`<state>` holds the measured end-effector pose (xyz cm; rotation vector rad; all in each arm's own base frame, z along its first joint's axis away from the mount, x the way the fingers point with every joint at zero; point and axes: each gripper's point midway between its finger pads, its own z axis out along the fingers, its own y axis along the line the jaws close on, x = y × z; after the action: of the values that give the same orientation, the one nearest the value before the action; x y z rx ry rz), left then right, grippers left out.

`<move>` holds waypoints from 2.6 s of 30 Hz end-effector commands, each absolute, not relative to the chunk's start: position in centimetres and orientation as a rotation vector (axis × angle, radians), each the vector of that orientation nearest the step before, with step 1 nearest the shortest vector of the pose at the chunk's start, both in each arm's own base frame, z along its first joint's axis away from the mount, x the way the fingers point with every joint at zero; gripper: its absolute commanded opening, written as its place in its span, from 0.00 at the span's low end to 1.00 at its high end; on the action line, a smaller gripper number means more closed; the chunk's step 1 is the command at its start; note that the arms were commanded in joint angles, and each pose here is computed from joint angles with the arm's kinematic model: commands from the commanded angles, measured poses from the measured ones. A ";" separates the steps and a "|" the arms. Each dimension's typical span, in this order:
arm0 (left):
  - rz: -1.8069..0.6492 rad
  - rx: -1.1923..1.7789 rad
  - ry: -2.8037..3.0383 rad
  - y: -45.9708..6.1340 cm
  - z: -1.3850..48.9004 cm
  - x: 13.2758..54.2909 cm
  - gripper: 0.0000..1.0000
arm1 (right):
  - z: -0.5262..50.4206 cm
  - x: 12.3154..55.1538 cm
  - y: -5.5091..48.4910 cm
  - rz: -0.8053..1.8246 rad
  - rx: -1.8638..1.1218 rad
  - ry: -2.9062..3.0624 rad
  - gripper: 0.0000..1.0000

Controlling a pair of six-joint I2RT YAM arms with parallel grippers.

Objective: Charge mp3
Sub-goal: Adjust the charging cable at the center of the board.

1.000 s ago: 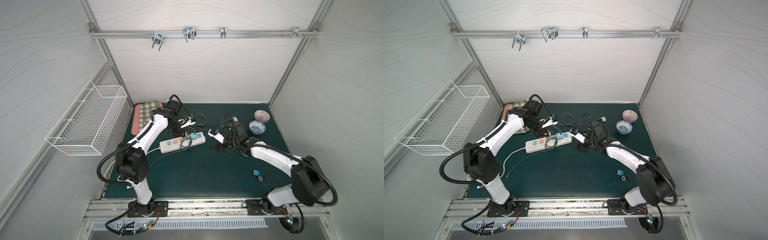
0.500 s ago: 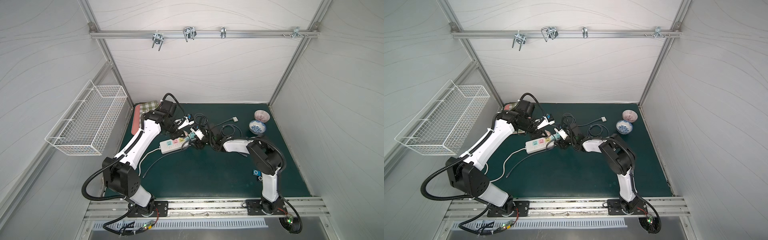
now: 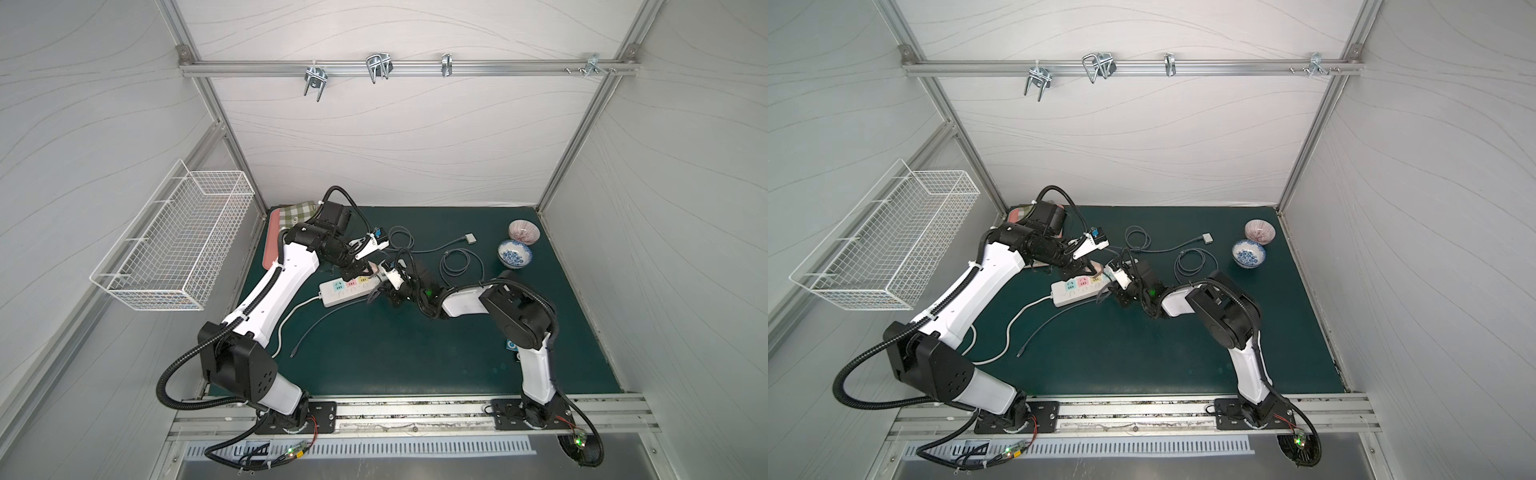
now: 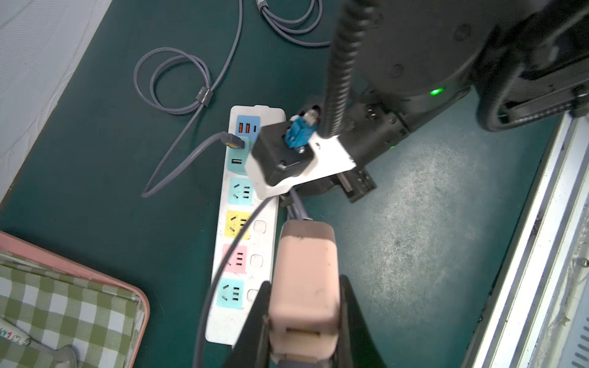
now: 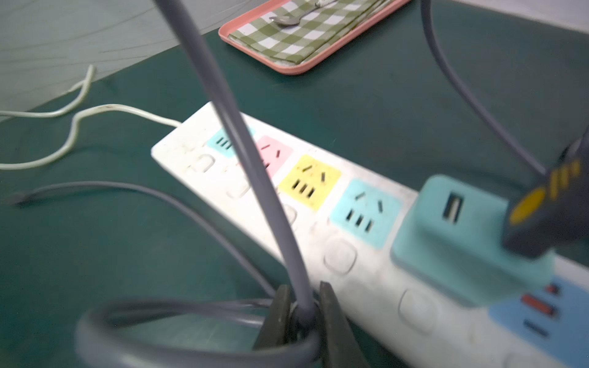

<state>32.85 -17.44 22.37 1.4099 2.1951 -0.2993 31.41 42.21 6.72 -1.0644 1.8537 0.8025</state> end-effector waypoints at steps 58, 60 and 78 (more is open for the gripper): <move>0.107 1.739 2.434 -14.2 6.1 40.4 0.00 | 9.6 22.1 39.6 0.799 -1.681 1.799 0.13; 0.070 1.734 2.428 -14.6 6.1 40.2 0.00 | 9.5 22.2 39.6 0.794 -1.684 1.800 0.13; -0.042 1.790 2.510 -16.6 1.2 39.0 0.00 | 10.0 23.0 39.7 0.764 -1.683 1.827 0.14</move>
<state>40.16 -14.98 6.79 1.6907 2.4621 0.0381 23.24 39.57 10.29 -1.6424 1.8334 0.7680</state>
